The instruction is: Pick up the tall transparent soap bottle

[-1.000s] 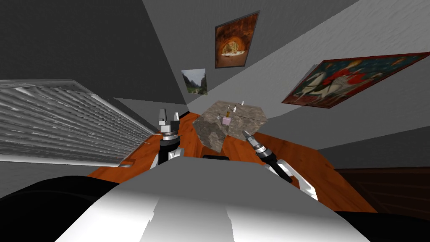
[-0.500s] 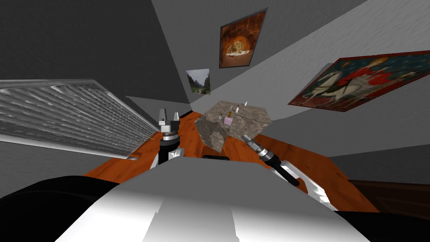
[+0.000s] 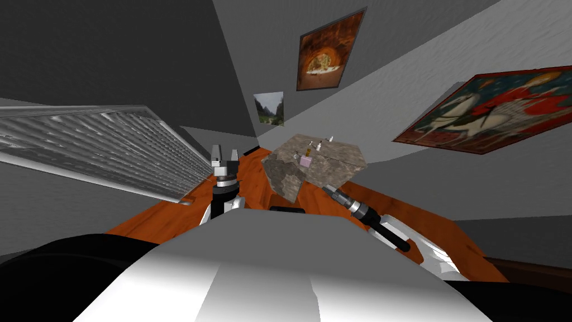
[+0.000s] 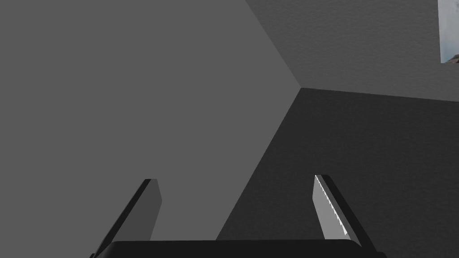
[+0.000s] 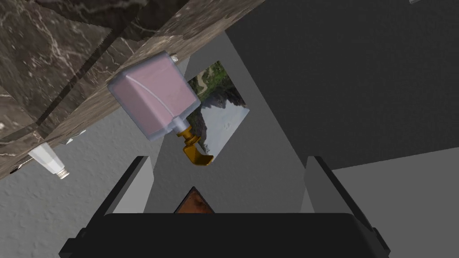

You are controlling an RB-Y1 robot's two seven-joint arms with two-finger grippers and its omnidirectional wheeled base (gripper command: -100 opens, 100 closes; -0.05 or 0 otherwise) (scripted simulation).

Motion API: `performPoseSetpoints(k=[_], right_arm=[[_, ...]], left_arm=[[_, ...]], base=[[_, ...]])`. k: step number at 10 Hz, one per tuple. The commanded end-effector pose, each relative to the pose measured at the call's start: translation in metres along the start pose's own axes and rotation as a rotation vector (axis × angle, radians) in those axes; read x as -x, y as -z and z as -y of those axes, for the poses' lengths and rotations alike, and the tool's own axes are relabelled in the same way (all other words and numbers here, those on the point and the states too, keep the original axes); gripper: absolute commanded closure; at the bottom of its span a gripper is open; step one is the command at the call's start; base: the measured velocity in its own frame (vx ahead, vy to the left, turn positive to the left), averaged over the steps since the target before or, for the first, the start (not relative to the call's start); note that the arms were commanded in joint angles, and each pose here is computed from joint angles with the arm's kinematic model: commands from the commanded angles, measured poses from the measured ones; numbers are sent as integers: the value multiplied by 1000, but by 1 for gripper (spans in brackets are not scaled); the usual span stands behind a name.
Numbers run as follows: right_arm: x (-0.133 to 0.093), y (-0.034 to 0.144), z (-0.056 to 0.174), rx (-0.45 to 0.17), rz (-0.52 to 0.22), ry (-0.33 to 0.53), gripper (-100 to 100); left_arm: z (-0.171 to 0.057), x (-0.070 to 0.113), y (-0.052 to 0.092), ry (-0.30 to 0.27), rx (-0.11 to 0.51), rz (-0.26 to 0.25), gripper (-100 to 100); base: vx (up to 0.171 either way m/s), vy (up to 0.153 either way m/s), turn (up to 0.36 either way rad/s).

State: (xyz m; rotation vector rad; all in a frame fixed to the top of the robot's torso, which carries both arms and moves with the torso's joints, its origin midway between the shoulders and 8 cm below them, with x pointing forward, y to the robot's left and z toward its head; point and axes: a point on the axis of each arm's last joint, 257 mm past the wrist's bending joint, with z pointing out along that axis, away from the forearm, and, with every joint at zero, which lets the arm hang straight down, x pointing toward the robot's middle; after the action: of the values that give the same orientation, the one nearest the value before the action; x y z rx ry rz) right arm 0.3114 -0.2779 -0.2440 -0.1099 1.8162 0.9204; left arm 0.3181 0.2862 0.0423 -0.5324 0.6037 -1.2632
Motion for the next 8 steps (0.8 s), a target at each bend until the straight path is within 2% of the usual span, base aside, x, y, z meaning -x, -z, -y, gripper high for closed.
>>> performPoseSetpoints(k=[1, 2, 3, 4, 5, 7, 8], right_arm=[[-10, 11, 9, -10, -60, 24, -100], [-9, 12, 10, -10, -69, 31, -100], [-26, 26, 22, -31, -134, 38, -100], [-24, 29, 25, -32, -158, 56, -100], [-39, 44, 37, -54, -217, 57, -100], [-36, 49, 40, -55, -251, 83, -100], [-49, 66, 52, -79, -313, 85, -100]], left_arm=[[0, 0, 0, 0, 0, 0, 0], [0, 0, 0, 0, 0, 0, 0], [0, 0, 0, 0, 0, 0, 0], [0, 0, 0, 0, 0, 0, 0], [0, 0, 0, 0, 0, 0, 0], [0, 0, 0, 0, 0, 0, 0], [0, 0, 0, 0, 0, 0, 0]], base=[[-15, -30, 114], [-6, -13, -17], [-11, -12, 214], [-10, -22, 124], [-15, -26, 189], [-8, -20, 43], [-6, -11, 230]])
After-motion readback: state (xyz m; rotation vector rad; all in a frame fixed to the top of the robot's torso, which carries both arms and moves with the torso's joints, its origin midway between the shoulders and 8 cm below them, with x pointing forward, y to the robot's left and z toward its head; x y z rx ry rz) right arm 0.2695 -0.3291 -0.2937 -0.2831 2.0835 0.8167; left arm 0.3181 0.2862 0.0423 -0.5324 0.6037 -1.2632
